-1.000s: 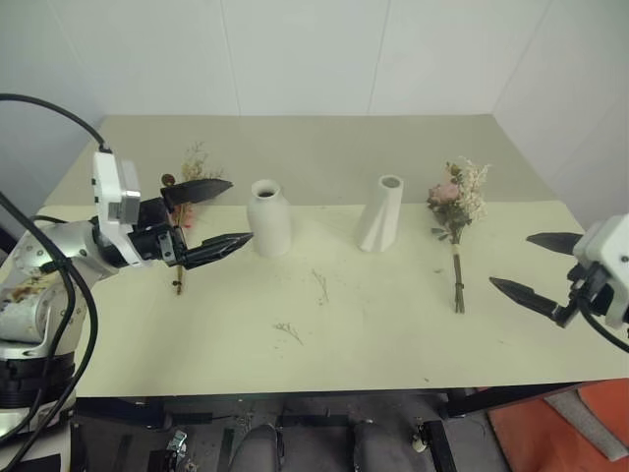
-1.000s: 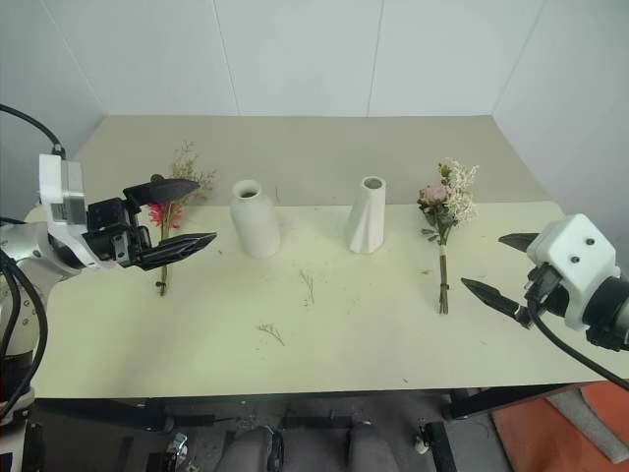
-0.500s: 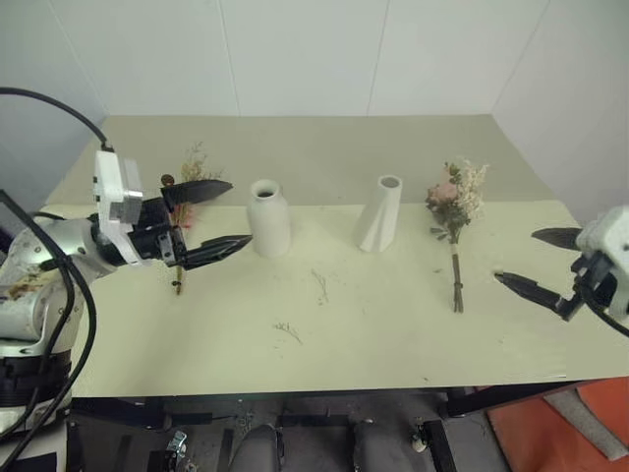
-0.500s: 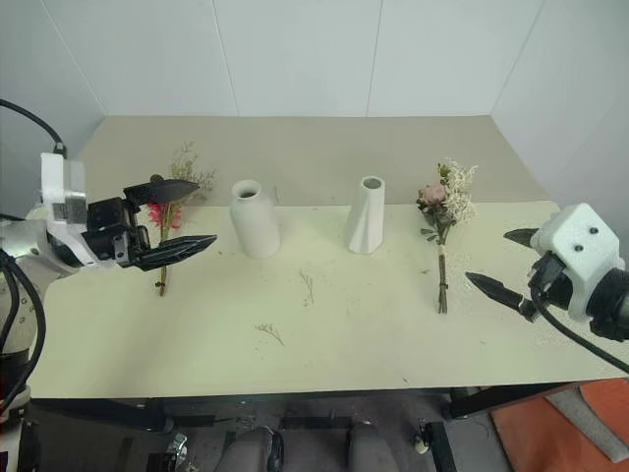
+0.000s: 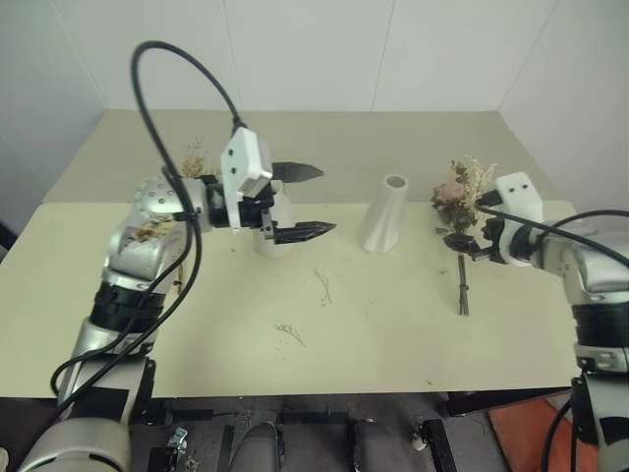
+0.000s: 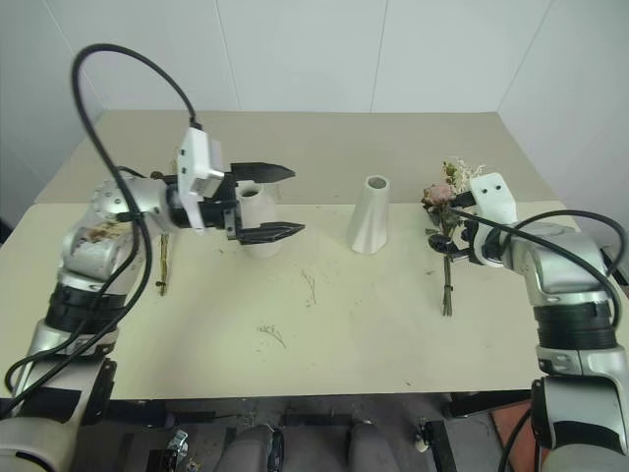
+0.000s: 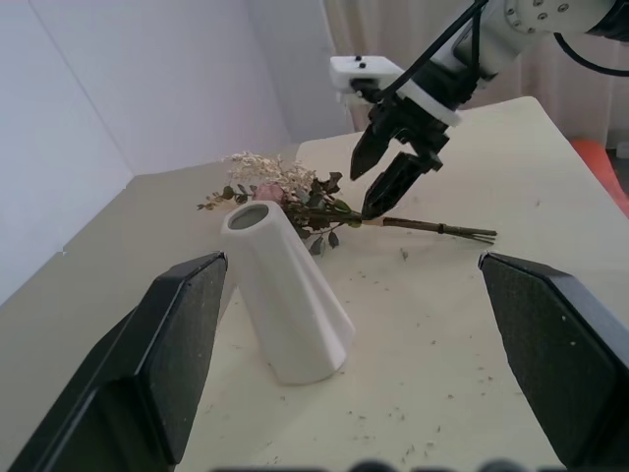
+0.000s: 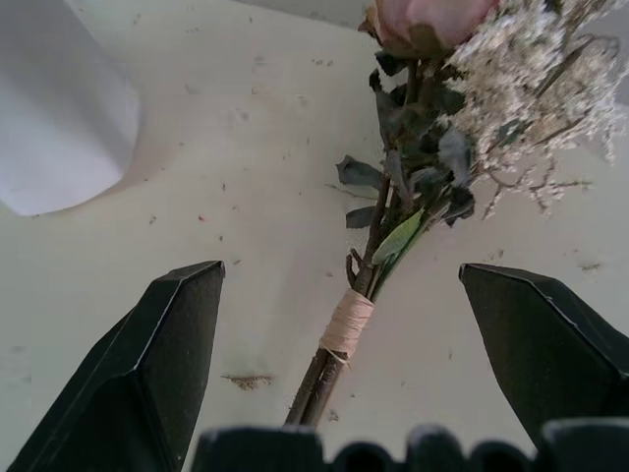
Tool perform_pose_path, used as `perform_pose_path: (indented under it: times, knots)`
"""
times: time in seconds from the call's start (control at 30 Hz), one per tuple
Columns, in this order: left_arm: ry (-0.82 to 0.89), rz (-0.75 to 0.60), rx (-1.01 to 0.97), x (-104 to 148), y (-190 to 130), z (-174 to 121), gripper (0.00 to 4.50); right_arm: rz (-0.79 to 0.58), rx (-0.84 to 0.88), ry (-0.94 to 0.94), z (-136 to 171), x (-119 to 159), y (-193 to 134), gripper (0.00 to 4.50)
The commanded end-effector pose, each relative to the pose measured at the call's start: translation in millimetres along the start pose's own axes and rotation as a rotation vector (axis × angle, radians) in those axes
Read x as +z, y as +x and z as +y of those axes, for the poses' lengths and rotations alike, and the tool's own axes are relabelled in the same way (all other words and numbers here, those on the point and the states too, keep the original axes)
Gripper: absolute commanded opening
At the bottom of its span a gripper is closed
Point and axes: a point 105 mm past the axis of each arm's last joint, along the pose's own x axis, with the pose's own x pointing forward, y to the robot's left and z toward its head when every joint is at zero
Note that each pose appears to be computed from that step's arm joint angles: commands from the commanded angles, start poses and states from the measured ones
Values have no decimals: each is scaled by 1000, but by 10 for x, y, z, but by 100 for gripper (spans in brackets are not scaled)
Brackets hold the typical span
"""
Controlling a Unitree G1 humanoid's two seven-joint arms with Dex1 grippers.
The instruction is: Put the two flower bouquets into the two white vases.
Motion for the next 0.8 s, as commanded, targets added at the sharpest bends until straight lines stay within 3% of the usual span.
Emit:
perform_pose_path:
  times: [0.03, 0.17, 0.27, 0.63, 0.8]
  knots:
    - [71, -16, -21, 104, 57, 7, 447, 5, -40, 13, -73, 75, 18, 450]
    - [66, 4, -39, 33, 69, -38, 447, 38, -42, 67, -115, 66, 137, 450]
    - [43, 12, -23, -5, 46, -34, 450, 79, -57, 88, -183, 37, 206, 388]
    - [20, 50, 28, -117, -92, -64, 450, 156, 73, 183, -123, 41, 333, 22]
    - [15, 60, 32, -137, -101, -99, 450, 179, 56, 192, -146, -32, 402, 19]
